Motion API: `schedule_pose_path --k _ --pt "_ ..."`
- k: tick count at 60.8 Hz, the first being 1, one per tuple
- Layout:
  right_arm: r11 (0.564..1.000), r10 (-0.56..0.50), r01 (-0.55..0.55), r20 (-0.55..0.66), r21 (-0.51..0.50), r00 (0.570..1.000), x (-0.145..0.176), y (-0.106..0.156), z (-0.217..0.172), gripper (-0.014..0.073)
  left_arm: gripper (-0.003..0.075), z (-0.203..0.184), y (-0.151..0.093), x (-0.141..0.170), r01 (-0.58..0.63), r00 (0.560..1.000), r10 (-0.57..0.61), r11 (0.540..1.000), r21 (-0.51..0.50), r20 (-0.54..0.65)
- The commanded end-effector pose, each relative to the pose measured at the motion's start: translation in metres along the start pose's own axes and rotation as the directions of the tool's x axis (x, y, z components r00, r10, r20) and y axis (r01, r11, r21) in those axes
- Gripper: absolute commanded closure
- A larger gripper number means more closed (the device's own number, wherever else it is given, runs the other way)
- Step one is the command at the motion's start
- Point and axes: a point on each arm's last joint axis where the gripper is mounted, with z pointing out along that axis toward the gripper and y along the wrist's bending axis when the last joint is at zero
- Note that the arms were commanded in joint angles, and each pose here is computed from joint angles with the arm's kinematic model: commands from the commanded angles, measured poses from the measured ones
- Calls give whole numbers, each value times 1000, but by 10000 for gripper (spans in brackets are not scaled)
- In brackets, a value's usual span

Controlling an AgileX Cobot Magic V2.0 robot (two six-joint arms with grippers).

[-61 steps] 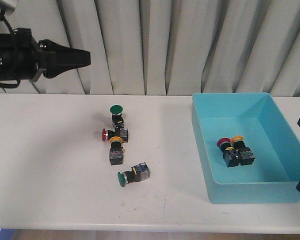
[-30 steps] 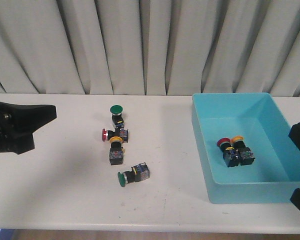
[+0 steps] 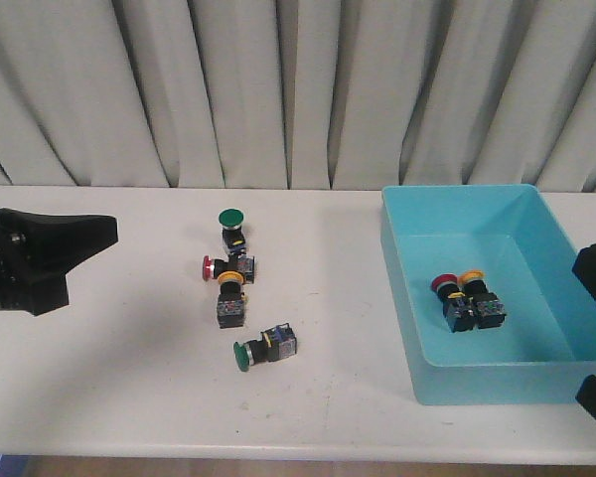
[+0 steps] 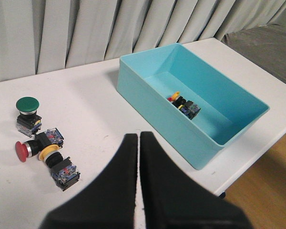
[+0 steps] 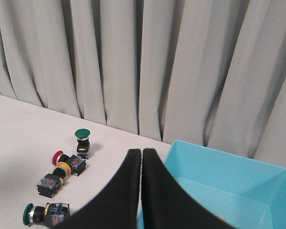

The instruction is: Pick red and yellow buttons and place in box

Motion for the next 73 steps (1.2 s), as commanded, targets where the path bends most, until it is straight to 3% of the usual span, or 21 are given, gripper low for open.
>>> schedule_pose_path --k 1,11,20,34,42,53,64,67,73 --pt "1000 16 -16 35 8 999 -10 -1 -1 601 728 -4 -5 -9 -12 1000 12 1000 5 27" --pt "1000 16 -16 35 8 999 -10 -1 -1 601 728 -1 -24 -1 -139 990 139 989 55 21" --pt "1000 16 -16 35 8 999 -10 -1 -1 601 728 -10 -35 16 -160 984 163 986 -36 69" --pt "1000 16 -16 35 8 999 -10 -1 -1 601 728 -48 -32 56 -8 976 48 983 -185 213" --pt "1000 16 -16 35 8 999 -10 -1 -1 601 728 -63 -34 62 42 958 12 982 -183 285" --pt "1000 16 -16 35 8 999 -10 -1 -1 601 728 -72 -34 55 265 901 -197 956 -129 386" --pt "1000 16 -16 35 8 999 -10 -1 -1 601 728 -72 -36 53 503 784 -464 864 17 413" --pt "1000 16 -16 35 8 999 -10 -1 -1 601 728 -72 -38 53 473 799 -440 881 23 410" --pt "1000 16 -16 35 8 999 -10 -1 -1 601 728 -71 -39 53 280 880 -238 959 -45 411"
